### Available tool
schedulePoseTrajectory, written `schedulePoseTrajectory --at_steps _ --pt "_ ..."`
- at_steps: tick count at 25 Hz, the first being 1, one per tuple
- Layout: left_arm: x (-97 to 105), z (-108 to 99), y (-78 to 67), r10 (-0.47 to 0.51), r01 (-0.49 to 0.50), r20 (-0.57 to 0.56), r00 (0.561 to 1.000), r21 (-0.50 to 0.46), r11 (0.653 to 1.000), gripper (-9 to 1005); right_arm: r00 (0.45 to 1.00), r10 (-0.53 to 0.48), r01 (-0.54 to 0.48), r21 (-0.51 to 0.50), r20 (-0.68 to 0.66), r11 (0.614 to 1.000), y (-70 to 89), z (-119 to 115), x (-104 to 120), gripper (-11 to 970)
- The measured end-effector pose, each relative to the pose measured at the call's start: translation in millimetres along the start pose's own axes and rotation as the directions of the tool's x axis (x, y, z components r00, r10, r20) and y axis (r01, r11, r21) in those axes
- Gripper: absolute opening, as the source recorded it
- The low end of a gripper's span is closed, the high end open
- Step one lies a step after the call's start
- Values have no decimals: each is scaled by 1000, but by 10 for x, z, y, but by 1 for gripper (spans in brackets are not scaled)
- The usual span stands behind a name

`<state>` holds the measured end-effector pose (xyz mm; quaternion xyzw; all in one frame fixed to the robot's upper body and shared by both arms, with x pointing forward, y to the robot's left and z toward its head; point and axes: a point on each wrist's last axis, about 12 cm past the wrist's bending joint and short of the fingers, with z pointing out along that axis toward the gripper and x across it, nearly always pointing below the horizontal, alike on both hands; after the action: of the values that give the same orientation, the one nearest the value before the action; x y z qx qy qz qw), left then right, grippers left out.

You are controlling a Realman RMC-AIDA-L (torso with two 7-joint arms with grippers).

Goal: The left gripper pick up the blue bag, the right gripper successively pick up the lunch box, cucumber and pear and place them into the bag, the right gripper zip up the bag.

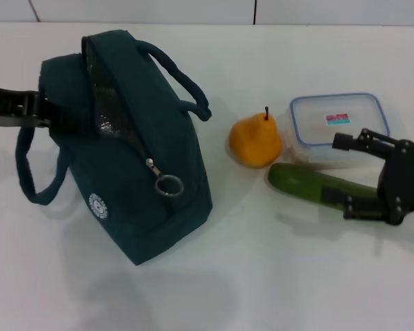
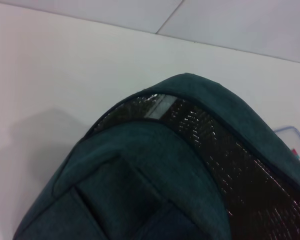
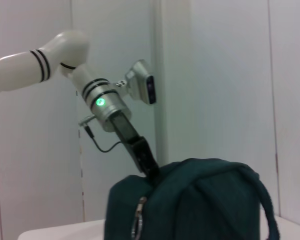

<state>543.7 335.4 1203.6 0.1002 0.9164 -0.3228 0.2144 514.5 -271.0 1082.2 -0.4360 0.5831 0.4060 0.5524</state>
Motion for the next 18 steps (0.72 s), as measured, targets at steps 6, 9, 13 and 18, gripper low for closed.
schedulePoseTrajectory --at_steps 6,9,13,18 --pt "-28 -85 -31 24 -24 -7 1000 -4 1000 44 991 128 -132 126 46 983 -165 -47 -47 868" --pt "-32 -116 -65 45 -45 -10 999 -7 999 44 977 182 -201 189 109 961 -237 -122 -88 868" --pt "-36 -139 -95 59 -59 -13 998 -10 998 44 945 264 -308 256 191 916 -313 -245 -119 868" --pt "-53 -153 -128 66 -66 -14 998 -9 998 44 840 463 -540 348 283 766 -452 -421 -54 866"
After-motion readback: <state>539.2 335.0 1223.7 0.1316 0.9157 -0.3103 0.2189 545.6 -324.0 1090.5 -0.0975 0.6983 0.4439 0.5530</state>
